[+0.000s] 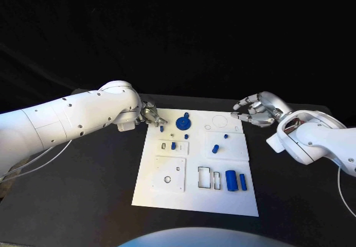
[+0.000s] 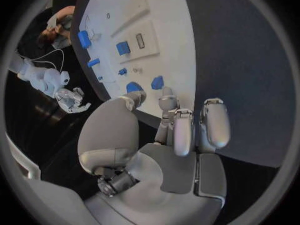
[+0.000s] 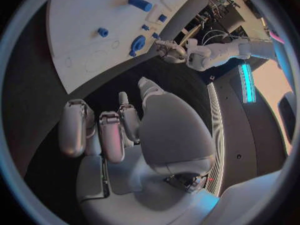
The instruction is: Assemble the parts on the task board
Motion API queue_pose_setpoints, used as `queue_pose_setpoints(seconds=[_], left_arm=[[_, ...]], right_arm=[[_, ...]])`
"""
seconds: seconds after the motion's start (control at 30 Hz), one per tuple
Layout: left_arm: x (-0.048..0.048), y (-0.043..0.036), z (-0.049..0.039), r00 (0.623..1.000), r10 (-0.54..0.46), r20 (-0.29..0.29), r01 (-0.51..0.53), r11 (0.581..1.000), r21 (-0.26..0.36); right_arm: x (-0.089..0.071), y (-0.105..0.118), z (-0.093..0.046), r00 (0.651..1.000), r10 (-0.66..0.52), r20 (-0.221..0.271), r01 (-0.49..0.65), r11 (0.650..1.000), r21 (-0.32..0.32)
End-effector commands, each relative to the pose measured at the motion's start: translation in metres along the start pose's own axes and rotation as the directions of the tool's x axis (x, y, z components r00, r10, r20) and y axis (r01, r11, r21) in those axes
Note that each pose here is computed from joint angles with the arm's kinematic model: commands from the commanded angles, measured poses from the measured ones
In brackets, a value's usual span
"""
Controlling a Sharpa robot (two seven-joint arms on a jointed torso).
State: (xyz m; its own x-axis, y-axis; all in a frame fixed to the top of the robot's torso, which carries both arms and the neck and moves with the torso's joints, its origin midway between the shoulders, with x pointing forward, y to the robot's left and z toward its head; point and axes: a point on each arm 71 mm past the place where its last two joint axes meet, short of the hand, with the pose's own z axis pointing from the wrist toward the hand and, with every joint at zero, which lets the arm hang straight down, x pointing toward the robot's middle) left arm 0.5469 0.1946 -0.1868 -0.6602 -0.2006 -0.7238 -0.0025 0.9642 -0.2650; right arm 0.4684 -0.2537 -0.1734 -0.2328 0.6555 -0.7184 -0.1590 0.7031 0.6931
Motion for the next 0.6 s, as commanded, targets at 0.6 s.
queue_pose_setpoints(seconds=[0.6], left_arm=[[0.0105,-0.0027,0.005,0.999,-0.005,-0.044,0.006,1.0,0.017]], right_arm=[[0.0013,0.0011,0.0003,1.0,-0.004,-0.005,0.004,1.0,-0.013]])
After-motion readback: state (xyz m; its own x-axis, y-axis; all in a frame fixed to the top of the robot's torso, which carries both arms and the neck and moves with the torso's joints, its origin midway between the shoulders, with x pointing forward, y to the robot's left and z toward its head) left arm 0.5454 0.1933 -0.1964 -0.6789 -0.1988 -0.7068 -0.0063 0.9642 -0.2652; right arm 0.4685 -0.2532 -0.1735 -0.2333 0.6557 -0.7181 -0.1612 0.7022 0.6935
